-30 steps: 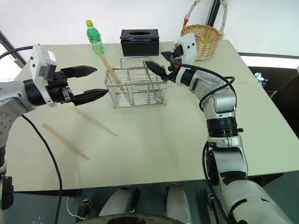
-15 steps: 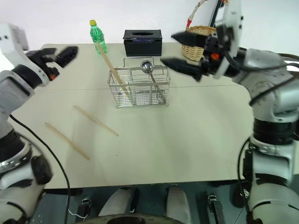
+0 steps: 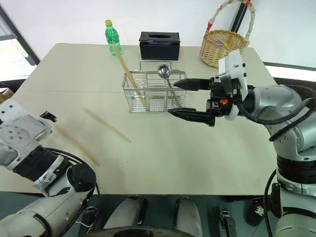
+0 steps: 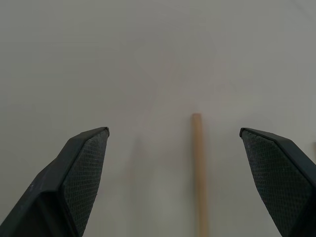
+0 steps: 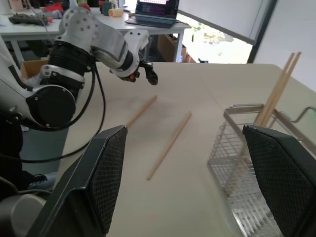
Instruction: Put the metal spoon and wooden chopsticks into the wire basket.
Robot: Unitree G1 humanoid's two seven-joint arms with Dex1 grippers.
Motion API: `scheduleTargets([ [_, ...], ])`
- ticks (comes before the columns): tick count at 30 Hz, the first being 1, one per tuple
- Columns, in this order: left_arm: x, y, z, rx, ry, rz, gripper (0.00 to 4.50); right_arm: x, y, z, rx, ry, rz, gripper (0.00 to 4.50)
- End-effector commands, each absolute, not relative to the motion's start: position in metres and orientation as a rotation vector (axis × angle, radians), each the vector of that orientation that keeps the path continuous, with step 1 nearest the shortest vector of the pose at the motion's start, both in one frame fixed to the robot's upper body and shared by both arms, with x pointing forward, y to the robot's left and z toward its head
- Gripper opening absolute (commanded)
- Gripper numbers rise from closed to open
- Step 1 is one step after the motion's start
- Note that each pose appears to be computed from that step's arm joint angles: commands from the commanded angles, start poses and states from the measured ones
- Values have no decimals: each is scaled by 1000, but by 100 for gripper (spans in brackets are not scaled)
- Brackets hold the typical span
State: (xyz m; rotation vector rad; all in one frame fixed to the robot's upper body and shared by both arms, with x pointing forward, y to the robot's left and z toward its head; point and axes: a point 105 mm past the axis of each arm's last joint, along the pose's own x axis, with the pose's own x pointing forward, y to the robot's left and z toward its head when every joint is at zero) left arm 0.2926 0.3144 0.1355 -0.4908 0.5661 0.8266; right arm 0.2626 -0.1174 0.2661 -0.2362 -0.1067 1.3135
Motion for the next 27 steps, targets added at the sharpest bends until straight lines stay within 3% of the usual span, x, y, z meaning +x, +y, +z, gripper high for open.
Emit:
scheduleTargets([
  [1, 301, 316, 137, -464, 601, 798, 450, 255, -115, 277, -224, -160, 1301, 386],
  [12, 327, 311, 105, -475, 751, 697, 450, 247, -109, 274, -142, -175, 1248, 386],
  [15, 331, 308, 103, -478, 759, 686, 361, 247, -110, 274, -132, -177, 1237, 393],
  [22, 337, 306, 106, -496, 743, 685, 8, 247, -111, 275, -116, -184, 1221, 393],
  [27, 337, 322, 117, -455, 658, 749, 3, 248, -113, 274, -106, -182, 1212, 393],
])
